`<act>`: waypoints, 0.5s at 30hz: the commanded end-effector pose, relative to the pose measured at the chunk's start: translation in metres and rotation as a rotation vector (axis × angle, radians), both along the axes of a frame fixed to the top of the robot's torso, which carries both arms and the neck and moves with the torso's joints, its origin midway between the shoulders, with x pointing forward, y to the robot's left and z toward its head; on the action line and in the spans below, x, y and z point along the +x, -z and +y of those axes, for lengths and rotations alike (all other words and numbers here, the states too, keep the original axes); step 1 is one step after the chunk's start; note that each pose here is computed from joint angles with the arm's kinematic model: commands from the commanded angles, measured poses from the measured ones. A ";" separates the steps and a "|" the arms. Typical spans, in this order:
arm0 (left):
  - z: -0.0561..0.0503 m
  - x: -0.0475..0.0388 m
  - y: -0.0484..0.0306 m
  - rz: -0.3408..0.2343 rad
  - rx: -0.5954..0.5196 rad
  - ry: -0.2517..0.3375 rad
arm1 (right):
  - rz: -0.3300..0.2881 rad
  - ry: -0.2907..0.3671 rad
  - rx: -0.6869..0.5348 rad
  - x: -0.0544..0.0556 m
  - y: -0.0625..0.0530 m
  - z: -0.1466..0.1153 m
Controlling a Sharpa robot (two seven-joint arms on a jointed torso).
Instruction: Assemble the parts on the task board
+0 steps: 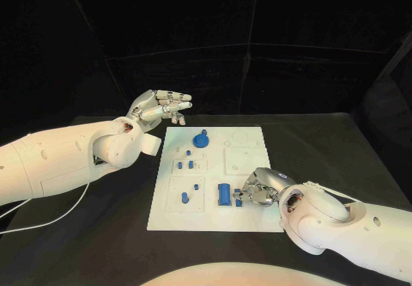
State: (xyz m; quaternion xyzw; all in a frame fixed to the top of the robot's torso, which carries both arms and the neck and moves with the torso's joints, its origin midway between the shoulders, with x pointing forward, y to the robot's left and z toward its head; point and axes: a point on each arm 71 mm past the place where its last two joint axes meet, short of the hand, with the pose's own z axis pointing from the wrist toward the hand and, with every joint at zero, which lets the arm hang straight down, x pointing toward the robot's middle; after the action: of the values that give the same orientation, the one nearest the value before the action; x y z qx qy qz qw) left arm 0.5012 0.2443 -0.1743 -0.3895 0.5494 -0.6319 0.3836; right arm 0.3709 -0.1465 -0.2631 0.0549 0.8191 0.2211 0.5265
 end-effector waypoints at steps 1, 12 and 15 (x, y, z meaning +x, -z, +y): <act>-0.001 -0.0002 -0.0017 -0.006 -0.011 0.011 | -0.025 -0.015 -0.018 0.001 -0.002 0.001; -0.001 -0.0001 -0.0016 -0.006 -0.011 0.010 | -0.049 -0.016 -0.031 0.000 -0.004 -0.004; -0.001 0.0001 -0.0016 -0.007 -0.011 0.010 | -0.062 -0.007 -0.003 0.000 -0.006 -0.006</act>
State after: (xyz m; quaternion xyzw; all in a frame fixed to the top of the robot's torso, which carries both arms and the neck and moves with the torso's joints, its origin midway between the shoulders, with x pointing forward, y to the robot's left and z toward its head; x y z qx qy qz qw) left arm 0.5014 0.2446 -0.1743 -0.3895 0.5494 -0.6319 0.3835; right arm 0.3706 -0.1534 -0.2608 0.0443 0.8129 0.2136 0.5400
